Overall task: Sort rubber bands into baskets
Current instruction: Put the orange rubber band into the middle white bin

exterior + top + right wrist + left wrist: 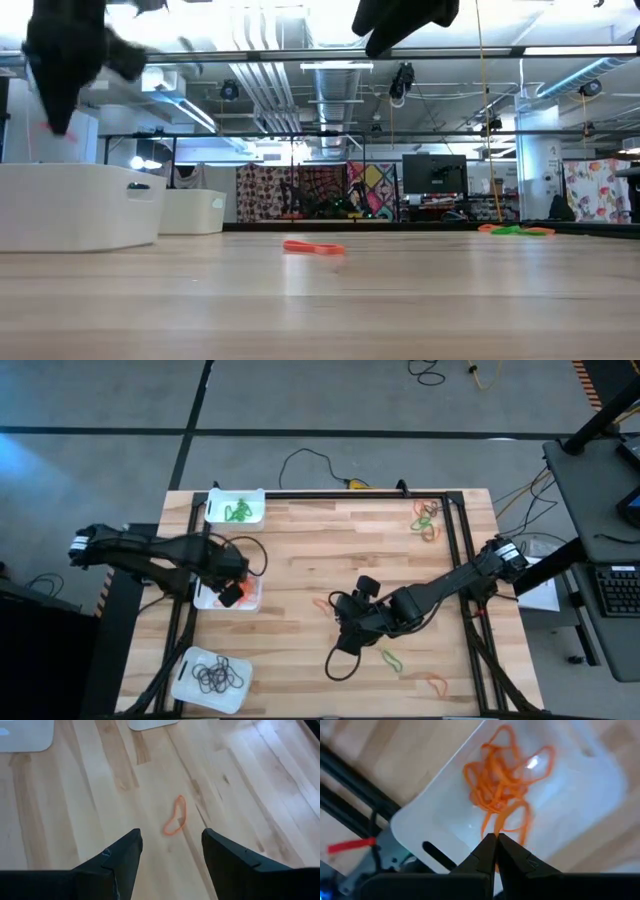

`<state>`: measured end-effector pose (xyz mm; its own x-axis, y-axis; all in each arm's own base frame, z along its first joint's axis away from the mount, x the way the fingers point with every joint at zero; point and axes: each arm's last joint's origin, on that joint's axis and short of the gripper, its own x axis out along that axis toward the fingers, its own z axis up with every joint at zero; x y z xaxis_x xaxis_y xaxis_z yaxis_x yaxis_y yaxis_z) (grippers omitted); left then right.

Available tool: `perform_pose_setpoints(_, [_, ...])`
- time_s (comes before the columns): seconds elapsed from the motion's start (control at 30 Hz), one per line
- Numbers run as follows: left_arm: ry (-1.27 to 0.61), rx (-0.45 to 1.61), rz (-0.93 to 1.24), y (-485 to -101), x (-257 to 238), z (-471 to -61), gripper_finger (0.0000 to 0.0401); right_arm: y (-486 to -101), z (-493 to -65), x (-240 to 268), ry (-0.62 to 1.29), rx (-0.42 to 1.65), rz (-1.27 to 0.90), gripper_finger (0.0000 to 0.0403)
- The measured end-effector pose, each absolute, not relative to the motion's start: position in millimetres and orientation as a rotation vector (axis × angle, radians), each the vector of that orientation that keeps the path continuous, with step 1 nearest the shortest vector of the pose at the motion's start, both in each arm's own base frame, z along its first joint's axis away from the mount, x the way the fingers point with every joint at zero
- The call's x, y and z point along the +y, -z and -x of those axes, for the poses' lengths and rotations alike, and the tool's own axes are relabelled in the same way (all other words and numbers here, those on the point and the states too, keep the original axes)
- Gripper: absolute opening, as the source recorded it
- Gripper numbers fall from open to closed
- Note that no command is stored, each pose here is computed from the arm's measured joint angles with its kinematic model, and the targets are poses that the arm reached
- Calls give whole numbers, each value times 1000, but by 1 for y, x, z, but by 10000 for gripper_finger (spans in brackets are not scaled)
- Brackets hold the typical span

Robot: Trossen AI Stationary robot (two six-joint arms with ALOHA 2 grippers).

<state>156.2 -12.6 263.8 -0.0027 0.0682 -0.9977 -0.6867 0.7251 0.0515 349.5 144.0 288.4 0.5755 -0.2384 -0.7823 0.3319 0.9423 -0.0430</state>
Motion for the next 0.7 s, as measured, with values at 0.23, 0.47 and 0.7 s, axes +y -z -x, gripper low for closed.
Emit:
perform_pose_setpoints(0.23, [-826, 1605, 570, -204, -10, -150, 0, -289, -351, 142, 333, 894, -125, 201])
perform_pose_setpoints(0.47, [-880, 1703, 499, -179, -9, -155, 1, -289, -352, 143, 302, 904, -155, 201])
perform_pose_setpoints(0.7, [-822, 1775, 430, -168, -10, -164, 55, -289, -351, 146, 299, 907, -174, 201])
